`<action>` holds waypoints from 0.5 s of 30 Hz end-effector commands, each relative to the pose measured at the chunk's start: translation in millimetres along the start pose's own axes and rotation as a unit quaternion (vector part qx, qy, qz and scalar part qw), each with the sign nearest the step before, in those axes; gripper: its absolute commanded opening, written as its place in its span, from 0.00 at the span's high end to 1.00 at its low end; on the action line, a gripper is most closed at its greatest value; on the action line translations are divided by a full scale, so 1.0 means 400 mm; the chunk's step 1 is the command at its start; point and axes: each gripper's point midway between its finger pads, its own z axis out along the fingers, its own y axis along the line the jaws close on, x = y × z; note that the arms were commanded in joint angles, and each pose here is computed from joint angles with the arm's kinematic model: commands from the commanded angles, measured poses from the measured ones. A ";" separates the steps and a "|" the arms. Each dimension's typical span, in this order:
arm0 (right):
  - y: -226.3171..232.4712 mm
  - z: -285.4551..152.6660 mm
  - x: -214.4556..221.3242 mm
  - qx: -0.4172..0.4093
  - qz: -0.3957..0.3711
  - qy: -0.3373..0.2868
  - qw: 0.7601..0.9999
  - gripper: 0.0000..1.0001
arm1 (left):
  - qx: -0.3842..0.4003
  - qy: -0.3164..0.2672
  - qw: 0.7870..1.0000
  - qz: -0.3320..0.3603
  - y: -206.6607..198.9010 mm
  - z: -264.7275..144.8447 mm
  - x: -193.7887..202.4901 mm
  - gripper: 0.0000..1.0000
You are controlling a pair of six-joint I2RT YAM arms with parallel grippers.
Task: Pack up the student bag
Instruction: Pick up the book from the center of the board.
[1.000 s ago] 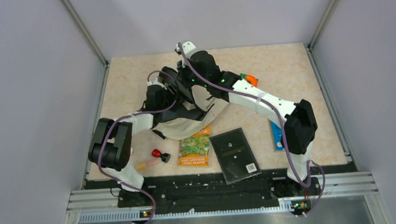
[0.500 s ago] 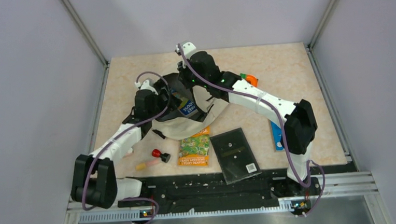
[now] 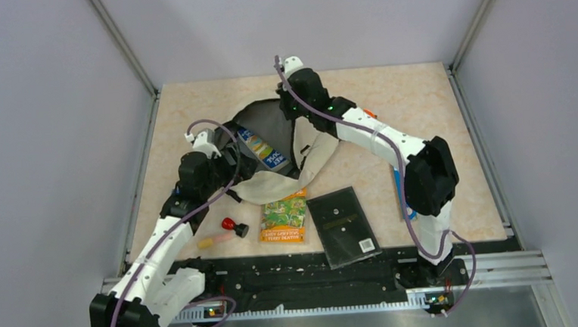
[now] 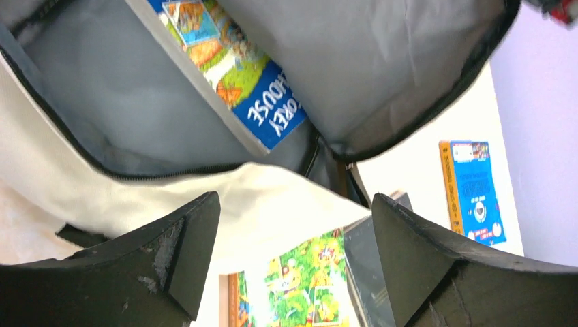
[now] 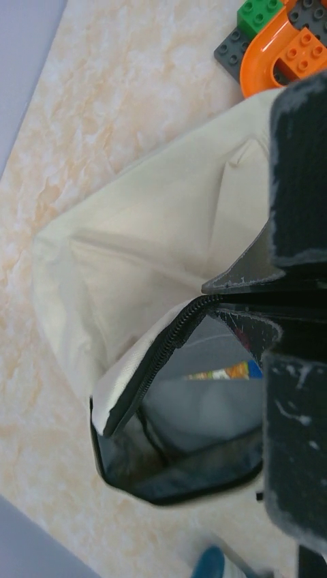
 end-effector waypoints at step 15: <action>-0.134 -0.061 0.023 -0.095 0.088 0.024 0.991 0.12 | 0.096 0.111 0.989 -0.032 -0.018 -0.103 0.217 0.14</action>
